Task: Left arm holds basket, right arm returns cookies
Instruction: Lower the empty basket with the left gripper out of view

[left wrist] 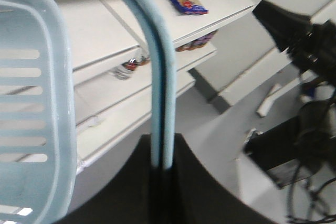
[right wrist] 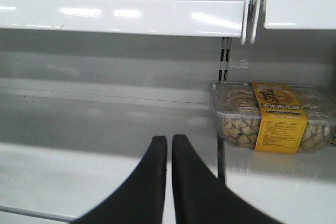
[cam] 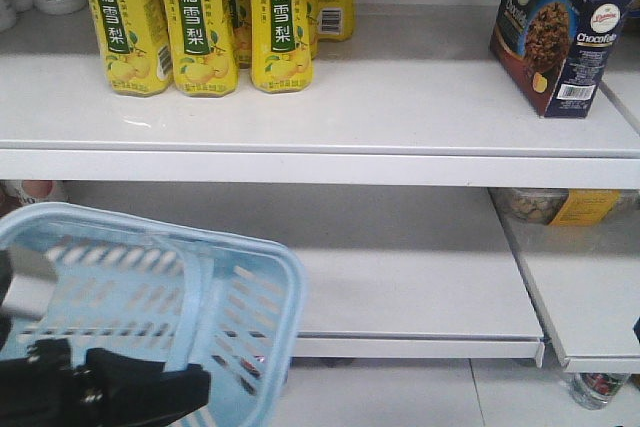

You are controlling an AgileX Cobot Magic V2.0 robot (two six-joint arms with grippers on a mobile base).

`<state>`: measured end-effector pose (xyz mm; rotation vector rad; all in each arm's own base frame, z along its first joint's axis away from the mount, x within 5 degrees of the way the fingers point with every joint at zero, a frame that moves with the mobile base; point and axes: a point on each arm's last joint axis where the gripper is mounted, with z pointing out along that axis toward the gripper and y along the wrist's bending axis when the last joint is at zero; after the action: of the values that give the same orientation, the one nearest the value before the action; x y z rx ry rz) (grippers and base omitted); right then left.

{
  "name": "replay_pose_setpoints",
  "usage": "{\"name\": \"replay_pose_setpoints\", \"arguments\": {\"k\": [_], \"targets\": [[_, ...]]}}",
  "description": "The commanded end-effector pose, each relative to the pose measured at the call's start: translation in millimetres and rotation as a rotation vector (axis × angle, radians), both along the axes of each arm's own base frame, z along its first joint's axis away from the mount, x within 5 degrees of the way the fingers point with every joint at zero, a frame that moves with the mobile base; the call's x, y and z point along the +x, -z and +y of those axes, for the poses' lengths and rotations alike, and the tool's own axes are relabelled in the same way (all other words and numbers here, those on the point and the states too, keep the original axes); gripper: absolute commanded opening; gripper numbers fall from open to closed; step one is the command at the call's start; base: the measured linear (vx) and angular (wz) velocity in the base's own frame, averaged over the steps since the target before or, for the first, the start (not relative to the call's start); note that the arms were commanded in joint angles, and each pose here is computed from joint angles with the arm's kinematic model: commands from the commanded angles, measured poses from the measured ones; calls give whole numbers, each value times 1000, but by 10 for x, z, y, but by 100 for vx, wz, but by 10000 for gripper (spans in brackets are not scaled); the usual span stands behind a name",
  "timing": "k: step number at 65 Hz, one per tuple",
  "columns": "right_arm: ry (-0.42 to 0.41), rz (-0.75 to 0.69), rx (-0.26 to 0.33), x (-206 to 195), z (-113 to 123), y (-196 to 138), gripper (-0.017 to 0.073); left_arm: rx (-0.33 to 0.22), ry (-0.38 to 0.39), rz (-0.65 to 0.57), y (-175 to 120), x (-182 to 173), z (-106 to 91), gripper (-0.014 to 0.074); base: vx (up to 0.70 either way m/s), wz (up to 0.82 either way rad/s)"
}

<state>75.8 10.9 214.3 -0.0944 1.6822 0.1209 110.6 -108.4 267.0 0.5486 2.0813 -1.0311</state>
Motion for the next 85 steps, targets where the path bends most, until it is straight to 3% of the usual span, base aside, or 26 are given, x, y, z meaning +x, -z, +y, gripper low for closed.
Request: {"name": "replay_pose_setpoints", "arguments": {"k": [1,7,17,29,35,39,49,73,85], "targets": [[38,-44,-9,13,-33,-108,-10,57,-61,-164,-66,-91,140,-3,0,0],[38,-44,-9,13,-33,-108,-10,69,-183,-199,25,-146,277,-3,0,0],[38,-44,-9,13,-33,-108,-10,27,-394,-234,180,-233,498,-3,0,0],[38,-44,-9,13,-33,-108,-10,-25,-574,-274,464,-294,687,-3,0,0],[38,-44,-9,13,-33,-108,-10,-84,-669,-280,541,-332,777,-3,0,0],[38,-44,-9,13,-33,-108,-10,-82,-720,-297,599,-351,831,-3,0,0],[38,-44,-9,13,-33,-108,-10,-4,-797,-370,694,-404,926,-3,0,0],[38,-44,-9,13,-33,-108,-10,58,-1017,-453,696,-551,1085,-3,0,0],[38,-43,-9,14,-33,-107,-10,208,-995,-533,700,-563,1100,-3,0,0]]}}
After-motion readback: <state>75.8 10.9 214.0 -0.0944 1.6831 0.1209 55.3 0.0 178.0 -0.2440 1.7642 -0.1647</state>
